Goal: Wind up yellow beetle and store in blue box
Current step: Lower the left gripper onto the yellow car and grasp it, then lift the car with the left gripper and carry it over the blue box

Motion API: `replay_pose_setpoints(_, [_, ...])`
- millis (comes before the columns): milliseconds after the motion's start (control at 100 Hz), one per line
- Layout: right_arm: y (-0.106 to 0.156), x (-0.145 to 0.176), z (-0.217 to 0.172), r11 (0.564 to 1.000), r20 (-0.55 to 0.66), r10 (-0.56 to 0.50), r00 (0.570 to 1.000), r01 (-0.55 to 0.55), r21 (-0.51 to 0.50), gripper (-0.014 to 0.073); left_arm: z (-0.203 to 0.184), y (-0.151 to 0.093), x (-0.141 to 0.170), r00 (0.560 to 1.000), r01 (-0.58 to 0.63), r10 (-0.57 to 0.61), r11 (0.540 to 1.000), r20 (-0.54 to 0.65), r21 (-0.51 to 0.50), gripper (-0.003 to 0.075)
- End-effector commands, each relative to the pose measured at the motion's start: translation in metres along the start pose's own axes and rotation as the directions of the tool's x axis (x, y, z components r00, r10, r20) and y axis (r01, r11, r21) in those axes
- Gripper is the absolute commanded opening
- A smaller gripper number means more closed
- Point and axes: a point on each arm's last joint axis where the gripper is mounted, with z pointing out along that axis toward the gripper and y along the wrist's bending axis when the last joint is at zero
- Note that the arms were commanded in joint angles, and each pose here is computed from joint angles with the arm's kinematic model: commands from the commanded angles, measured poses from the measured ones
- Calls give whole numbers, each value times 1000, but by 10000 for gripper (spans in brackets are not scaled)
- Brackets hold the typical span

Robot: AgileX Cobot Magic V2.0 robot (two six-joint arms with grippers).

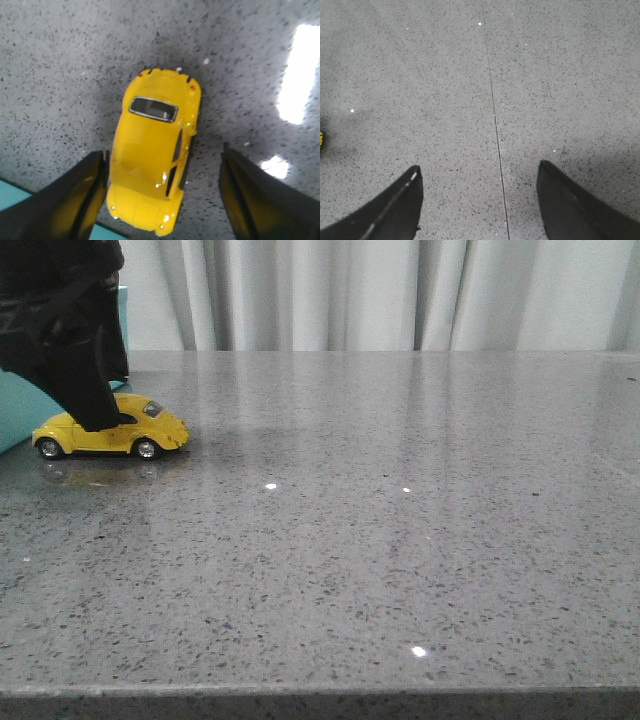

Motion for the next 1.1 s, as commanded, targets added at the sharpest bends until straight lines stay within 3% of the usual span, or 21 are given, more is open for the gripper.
replay_pose_setpoints(0, [4,-9,-8,999,89,-10,996,14,-40,489,-16,7,-8,999,-20,24,996,46,-86,459])
replay_pose_setpoints(350, [4,-9,-8,999,89,-9,996,13,-42,489,-1,10,-11,999,-22,26,996,47,-84,456])
replay_pose_setpoints(670, [4,-9,-8,999,82,-7,997,11,-42,489,-1,10,-11,999,-22,26,996,46,-85,233])
replay_pose_setpoints(850, [4,-9,-8,999,81,-7,997,11,-42,489,-3,11,-12,999,-22,26,996,47,-87,204])
replay_pose_setpoints(970, [4,-9,-8,999,81,-7,997,11,-42,489,-18,18,-16,996,9,2,992,85,-124,204])
replay_pose_setpoints(1090, [4,-9,-8,999,81,-7,997,11,-42,489,-52,30,-22,981,123,-89,971,173,-203,204])
